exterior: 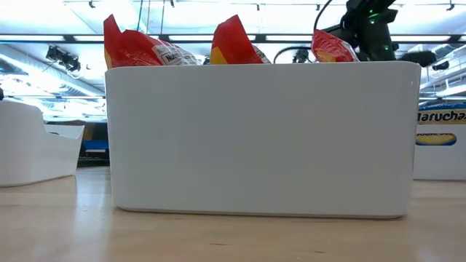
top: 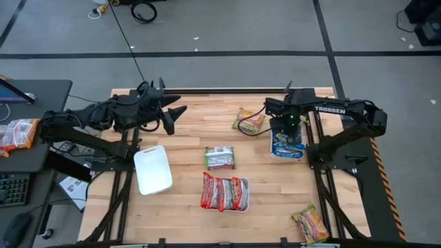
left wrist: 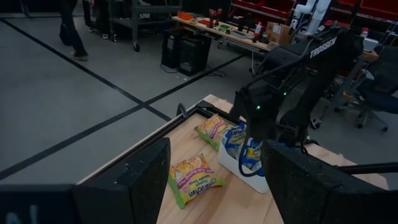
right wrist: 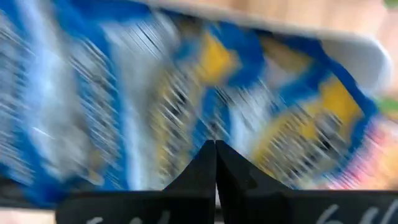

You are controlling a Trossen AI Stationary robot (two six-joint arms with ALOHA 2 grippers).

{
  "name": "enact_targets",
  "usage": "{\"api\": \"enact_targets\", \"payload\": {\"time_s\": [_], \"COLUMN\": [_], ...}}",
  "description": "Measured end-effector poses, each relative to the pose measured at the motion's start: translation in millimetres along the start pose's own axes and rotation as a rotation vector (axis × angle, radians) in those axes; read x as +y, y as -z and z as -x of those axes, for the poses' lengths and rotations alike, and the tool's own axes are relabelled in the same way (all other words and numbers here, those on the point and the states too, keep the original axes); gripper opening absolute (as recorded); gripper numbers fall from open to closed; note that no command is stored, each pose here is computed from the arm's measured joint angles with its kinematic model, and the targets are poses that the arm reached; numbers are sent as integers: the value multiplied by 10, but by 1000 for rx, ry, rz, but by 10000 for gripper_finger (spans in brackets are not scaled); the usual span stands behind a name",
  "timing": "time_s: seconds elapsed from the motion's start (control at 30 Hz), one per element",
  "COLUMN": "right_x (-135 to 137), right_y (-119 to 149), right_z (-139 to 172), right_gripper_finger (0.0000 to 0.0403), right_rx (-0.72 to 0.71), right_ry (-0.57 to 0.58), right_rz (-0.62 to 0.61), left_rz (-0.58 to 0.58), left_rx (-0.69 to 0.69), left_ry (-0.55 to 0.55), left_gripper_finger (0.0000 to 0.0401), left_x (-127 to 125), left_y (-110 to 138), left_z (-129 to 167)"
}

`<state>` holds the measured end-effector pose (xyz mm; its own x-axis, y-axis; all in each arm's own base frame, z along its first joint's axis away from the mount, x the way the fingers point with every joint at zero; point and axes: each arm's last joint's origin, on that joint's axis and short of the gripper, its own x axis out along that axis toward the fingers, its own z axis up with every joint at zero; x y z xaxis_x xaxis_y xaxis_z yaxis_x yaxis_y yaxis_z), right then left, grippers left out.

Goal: Sort Maruchan noodles
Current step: Put the blue noodle pack into the right white bin

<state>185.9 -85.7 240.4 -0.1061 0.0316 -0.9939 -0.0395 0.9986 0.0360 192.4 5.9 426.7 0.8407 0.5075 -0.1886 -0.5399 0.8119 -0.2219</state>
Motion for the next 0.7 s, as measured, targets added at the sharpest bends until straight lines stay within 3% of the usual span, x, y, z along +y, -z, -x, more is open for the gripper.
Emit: {"api": "enact_targets", "payload": {"time_s": [0.13,0.23,0.37,0.5,0.7], "right_x": [24,20,-58,-207,-477], "right_y": [-66,-69,0,155,375], "right_z": [5,14,127,267,204], "right_gripper_finger": [11,15,14,15,7], "right_rx": [-110,-113,-102,-150,-185], "right_ry": [-115,-113,34,199,240], "right_rz": [-45,-54,-112,-257,-487], "left_rz": [7,19,24,24,15], "left_rx": [0,0,2,3,15], "left_ry": [0,0,9,9,4], "left_gripper_finger": [254,254,254,254,254], "left_x": [-1,-1,-15,-16,-10], "left_y": [0,0,5,6,19], "left_z": [-1,-1,8,8,8]}}
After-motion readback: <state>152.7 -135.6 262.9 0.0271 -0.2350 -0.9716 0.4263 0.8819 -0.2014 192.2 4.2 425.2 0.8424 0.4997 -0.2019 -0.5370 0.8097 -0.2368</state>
